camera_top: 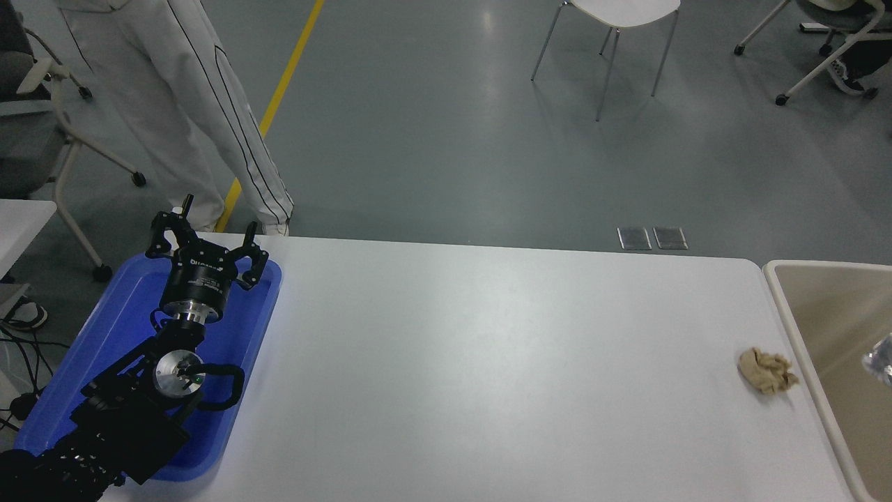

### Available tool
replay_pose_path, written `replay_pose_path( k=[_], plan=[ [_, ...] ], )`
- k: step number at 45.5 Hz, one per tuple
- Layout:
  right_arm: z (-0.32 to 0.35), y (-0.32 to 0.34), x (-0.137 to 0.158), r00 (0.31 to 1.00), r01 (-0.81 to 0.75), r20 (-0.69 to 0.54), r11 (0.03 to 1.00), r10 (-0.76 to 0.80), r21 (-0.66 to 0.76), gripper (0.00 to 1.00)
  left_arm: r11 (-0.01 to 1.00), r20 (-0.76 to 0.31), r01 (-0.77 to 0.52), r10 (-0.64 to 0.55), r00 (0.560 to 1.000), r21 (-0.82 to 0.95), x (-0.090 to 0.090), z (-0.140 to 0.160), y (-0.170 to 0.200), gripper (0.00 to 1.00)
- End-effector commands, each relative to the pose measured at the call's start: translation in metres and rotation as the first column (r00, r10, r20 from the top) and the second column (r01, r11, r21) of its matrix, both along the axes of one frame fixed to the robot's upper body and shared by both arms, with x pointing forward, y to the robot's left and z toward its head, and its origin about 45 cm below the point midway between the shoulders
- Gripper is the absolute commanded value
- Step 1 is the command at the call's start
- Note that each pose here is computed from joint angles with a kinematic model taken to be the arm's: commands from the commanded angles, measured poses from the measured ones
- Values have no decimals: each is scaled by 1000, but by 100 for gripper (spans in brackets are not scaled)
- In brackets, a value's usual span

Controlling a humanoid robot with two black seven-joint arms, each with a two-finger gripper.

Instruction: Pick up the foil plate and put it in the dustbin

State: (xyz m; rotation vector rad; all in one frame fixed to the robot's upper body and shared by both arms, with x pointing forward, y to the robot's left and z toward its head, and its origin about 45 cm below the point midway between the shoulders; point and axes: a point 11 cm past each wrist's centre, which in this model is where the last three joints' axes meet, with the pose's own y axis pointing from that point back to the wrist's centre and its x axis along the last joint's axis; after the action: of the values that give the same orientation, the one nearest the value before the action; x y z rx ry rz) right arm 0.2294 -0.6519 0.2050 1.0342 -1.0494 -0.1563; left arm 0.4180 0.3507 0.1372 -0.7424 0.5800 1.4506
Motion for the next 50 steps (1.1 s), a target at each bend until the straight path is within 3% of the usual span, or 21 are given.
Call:
replay_pose_path(
  k=[1, 28, 50],
  plan=[
    [-30, -11, -1, 998, 26, 54, 997, -22, -70, 0, 1000, 0, -1, 1, 1000, 1, 0, 0, 1, 100],
    [-59, -21, 11, 975, 140, 197, 972, -102, -189, 0, 1000, 1, -2, 2, 1000, 1, 0, 0, 1, 100],
    [-73, -10, 14, 976, 124, 203, 972, -83, -198, 0, 1000, 1, -1, 1, 1000, 0, 0, 0, 0, 100]
  ],
)
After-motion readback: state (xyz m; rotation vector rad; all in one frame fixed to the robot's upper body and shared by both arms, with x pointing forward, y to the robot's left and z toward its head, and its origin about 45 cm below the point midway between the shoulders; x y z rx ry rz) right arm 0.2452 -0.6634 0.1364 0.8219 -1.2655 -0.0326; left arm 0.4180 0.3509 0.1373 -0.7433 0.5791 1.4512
